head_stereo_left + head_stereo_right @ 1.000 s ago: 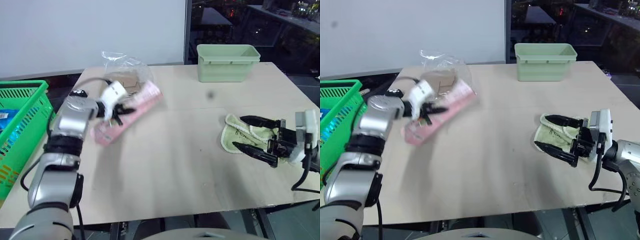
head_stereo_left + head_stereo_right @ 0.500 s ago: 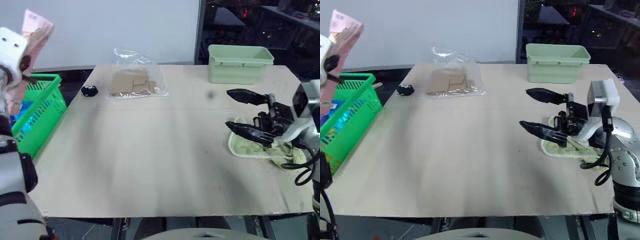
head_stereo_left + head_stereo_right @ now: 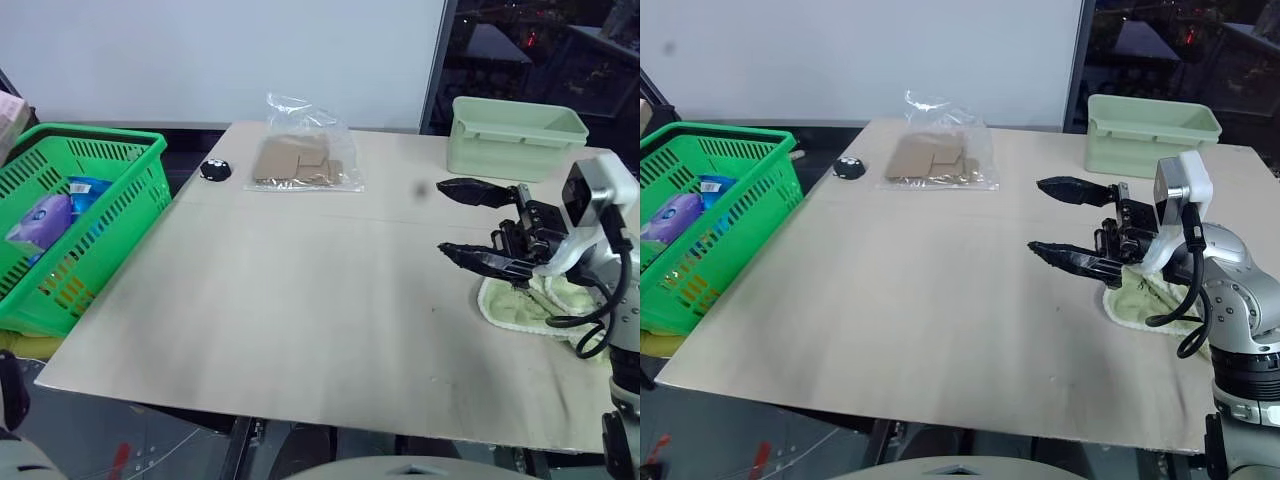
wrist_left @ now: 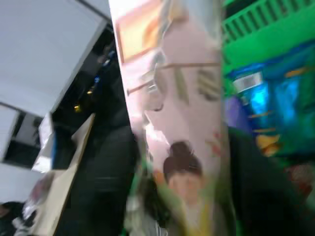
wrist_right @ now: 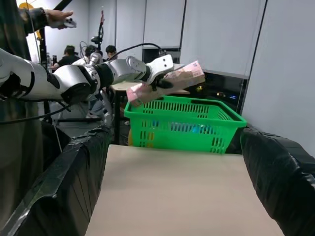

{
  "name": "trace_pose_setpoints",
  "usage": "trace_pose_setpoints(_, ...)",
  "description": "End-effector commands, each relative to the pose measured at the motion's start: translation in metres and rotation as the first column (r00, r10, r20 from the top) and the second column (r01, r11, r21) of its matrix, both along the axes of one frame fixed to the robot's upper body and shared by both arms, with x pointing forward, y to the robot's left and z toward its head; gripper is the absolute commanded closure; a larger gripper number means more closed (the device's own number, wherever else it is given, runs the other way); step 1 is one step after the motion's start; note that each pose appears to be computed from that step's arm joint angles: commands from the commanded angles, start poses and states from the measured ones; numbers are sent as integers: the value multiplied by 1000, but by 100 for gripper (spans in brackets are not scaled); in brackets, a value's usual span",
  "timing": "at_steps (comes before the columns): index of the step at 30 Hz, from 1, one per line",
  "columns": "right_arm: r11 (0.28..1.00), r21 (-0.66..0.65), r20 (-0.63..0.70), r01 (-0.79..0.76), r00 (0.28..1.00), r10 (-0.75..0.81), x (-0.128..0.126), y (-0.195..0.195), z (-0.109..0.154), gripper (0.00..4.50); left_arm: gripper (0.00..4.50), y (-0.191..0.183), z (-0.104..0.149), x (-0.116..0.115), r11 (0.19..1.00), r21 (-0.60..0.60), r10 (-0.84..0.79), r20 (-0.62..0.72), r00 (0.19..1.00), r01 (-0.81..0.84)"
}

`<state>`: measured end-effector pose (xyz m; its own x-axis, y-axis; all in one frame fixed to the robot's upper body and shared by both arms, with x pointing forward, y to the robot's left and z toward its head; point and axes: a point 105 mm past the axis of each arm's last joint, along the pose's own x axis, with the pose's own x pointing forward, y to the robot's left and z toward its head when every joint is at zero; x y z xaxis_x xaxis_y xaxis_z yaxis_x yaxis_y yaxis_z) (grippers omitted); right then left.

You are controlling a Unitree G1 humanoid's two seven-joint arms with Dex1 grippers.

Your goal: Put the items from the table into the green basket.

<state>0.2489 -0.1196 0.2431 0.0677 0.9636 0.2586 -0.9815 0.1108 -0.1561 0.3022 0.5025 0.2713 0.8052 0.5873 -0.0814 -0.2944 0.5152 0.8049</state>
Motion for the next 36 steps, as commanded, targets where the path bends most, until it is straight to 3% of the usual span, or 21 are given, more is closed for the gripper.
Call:
trace_pose_setpoints(1,1000,-3,43,-3,999,3,-3,0,8,0,8,-1,30,-1,997,80,-6,90,996,-1)
trace_pose_setpoints(6,1000,-12,40,17,999,-16,-3,-3,6,0,3,-20,41,16,993,47,-118,200,973,111)
trace_pose_setpoints(8,999,-20,29,36,999,-35,-2,-8,2,0,3,-47,44,33,959,22,-278,251,927,282)
trace_pose_setpoints(9,998,-28,24,49,999,-49,-2,-11,-1,0,3,-58,41,39,934,-56,-324,293,900,354)
trace_pose_setpoints(10,996,-43,19,72,997,-72,0,-15,-5,0,3,-78,37,47,878,-94,-419,321,849,469)
trace_pose_setpoints(11,991,-76,12,108,994,-108,3,-21,-15,0,3,-108,28,53,773,-184,-526,349,776,607)
trace_pose_setpoints(13,975,-123,-2,183,983,-185,9,-36,-34,0,3,-171,2,44,486,-305,-728,378,572,819)
trace_pose_setpoints(14,970,-132,-8,202,979,-204,10,-40,-40,0,3,-188,-8,36,396,-356,-763,386,519,847)
trace_pose_setpoints(16,960,-152,-22,234,971,-240,11,-49,-51,0,3,-209,-27,23,338,-371,-808,356,468,865)
trace_pose_setpoints(19,924,-228,-31,306,947,-321,11,-67,-78,0,3,-240,-75,4,211,-529,-840,331,429,822)
trace_pose_setpoints(24,869,-275,-98,412,887,-452,-7,-81,-127,0,3,-291,-141,-20,129,-636,-880,280,384,761)
trace_pose_setpoints(31,796,-325,-114,511,814,-569,-41,-86,-168,0,3,-314,-176,-43,50,-712,-873,309,376,701)
trace_pose_setpoints(36,766,-353,-109,537,790,-604,-57,-82,-184,0,3,-314,-193,-53,54,-730,-878,290,381,681)
